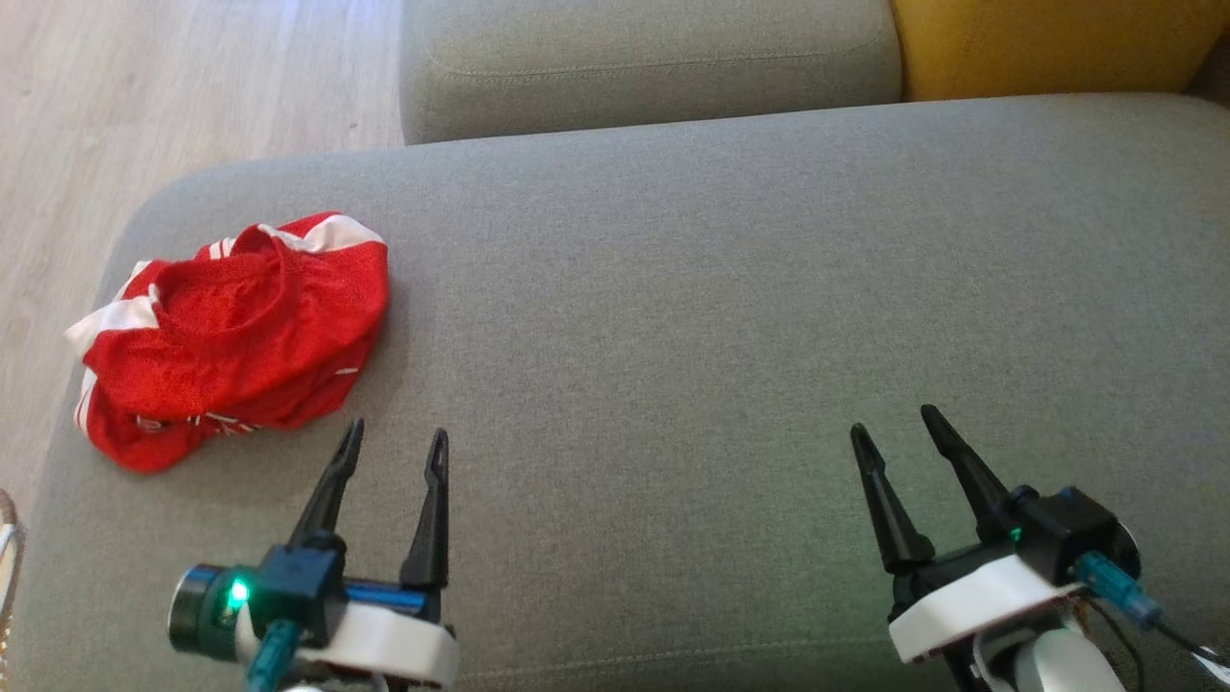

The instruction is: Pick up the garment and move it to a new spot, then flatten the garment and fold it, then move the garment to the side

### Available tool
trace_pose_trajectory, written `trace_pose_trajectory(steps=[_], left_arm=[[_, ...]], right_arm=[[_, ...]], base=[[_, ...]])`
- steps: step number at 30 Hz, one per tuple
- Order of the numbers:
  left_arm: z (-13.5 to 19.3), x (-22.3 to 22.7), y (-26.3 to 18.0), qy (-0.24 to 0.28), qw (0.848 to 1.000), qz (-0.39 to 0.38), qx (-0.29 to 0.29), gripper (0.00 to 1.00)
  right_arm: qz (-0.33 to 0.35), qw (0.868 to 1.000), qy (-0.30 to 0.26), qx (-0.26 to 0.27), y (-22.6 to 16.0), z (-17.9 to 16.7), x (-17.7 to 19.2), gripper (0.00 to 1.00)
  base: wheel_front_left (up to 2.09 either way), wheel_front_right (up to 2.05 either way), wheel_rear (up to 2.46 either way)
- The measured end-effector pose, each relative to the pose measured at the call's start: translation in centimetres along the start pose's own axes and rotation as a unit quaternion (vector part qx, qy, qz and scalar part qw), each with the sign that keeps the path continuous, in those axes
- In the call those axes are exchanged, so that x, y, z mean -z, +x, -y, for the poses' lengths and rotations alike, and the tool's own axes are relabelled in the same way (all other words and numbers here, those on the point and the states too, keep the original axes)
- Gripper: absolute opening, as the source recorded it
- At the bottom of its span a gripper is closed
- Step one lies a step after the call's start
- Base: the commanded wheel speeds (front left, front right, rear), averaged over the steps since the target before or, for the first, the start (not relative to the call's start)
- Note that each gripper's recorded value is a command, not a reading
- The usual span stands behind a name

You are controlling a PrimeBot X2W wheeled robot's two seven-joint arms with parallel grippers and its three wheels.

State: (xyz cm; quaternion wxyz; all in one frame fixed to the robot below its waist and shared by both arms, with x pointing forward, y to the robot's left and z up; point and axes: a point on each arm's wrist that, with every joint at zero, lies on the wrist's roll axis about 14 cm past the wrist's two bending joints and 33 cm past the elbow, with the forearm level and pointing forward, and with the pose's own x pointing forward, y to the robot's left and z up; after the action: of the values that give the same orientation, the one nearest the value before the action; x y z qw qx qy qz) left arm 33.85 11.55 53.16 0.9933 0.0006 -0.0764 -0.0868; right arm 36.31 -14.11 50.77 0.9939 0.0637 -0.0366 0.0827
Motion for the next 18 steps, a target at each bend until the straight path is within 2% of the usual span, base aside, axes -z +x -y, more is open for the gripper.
trace_pose_trajectory(steps=[13, 18], left_arm=[[-0.2, 1.1, -0.8, -0.006, 1.000, -0.018, -0.002, 1.00], [-1.4, 1.8, -1.3, -0.009, 0.999, -0.029, -0.028, 1.00]], right_arm=[[0.002, 1.000, -0.011, -0.010, 0.1, -0.5, 0.0, 1.00], [0.000, 1.000, -0.010, -0.024, 0.6, -1.4, 0.1, 1.00]], base=[[0.00, 0.00, 0.00], [0.00, 0.00, 0.00]])
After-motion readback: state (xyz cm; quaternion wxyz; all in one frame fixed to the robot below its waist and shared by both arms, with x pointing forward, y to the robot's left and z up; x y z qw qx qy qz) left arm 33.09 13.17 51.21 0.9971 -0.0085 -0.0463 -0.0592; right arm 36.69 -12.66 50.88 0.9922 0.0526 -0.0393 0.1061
